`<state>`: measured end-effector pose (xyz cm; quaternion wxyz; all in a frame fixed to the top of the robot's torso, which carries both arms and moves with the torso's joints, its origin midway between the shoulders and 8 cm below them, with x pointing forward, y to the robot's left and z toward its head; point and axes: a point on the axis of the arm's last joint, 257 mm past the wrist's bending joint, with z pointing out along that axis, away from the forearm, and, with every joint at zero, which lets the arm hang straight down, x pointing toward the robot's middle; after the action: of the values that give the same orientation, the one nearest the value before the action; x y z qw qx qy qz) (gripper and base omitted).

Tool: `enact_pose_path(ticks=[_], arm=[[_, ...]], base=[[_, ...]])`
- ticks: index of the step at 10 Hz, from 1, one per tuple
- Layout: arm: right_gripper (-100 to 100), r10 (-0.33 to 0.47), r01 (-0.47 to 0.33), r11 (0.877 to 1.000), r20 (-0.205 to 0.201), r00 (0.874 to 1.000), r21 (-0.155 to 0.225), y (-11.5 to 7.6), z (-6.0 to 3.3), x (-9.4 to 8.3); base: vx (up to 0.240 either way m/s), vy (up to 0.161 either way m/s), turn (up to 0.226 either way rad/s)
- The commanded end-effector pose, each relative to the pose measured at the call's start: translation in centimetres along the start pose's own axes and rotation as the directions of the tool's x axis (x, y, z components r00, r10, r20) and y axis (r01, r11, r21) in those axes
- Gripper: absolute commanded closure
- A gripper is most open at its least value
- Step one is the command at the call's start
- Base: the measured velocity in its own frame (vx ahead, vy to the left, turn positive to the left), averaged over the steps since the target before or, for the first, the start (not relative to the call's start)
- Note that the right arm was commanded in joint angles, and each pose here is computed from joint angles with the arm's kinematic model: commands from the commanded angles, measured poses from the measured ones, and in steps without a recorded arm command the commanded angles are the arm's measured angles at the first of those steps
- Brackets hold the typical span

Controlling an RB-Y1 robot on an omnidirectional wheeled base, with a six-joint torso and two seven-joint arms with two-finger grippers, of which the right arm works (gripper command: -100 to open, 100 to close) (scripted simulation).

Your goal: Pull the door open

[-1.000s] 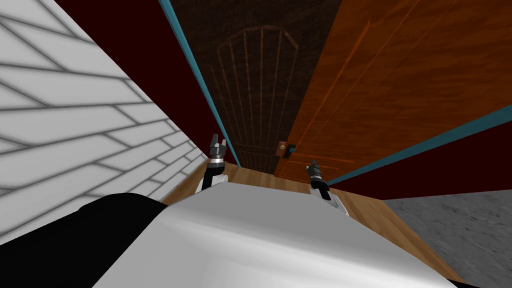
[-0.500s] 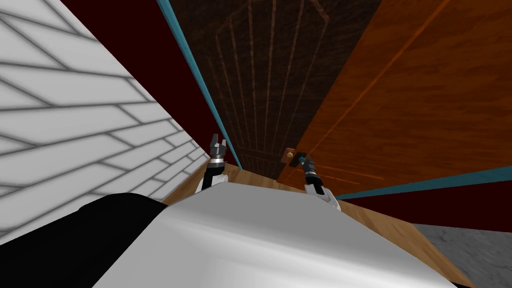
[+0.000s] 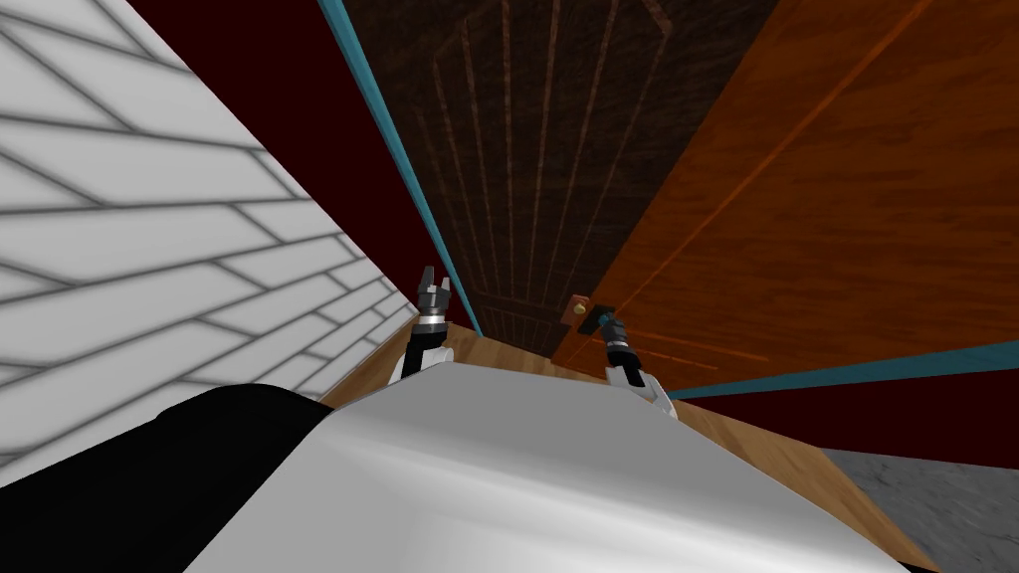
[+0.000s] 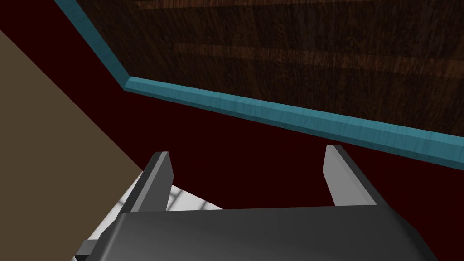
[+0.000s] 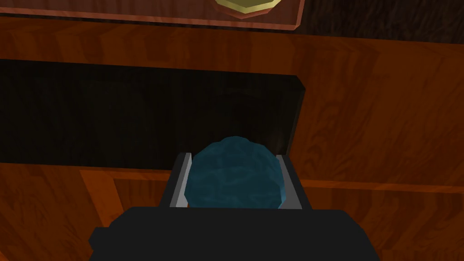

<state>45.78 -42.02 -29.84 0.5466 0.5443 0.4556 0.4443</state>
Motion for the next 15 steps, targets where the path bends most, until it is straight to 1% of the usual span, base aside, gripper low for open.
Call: enact_pose_path(ticks=[1,2,3,4,6,7,12,13,14,15], arm=[[100,-0.001,0.001,1.000,0.005,1.000,0.000,0.0,-0.04,-0.3],[100,-0.001,0.001,1.000,0.005,1.000,0.000,0.0,-0.04,-0.3],[100,-0.010,0.009,1.000,0.022,1.000,0.021,-0.8,-0.79,-1.6],[100,-0.012,0.012,1.000,0.027,1.000,0.025,-1.0,-0.99,-2.0],[100,-0.021,0.019,0.999,0.040,0.999,0.039,-1.4,-1.68,-3.3],[-100,-0.011,0.010,1.000,0.014,1.000,0.024,-0.9,-1.44,-2.0],[-100,0.013,-0.014,1.000,-0.060,0.998,-0.007,0.2,-1.73,1.4],[-100,0.010,-0.010,1.000,-0.051,0.999,-0.003,-0.1,-1.70,0.8],[-100,-0.003,0.003,1.000,-0.013,1.000,0.023,-1.1,-2.22,-1.4],[-100,-0.010,0.010,0.999,0.008,1.000,0.035,-1.6,-2.38,-2.5]], base=[[-0.009,0.001,-0.004],[0.000,0.000,0.000],[-0.100,-0.049,-0.077],[-0.167,-0.062,-0.072],[-0.204,-0.054,-0.072],[-0.209,0.003,0.090],[-0.178,0.061,0.071],[-0.071,0.029,0.007],[-0.001,-0.065,-0.235],[0.024,-0.138,-0.142]])
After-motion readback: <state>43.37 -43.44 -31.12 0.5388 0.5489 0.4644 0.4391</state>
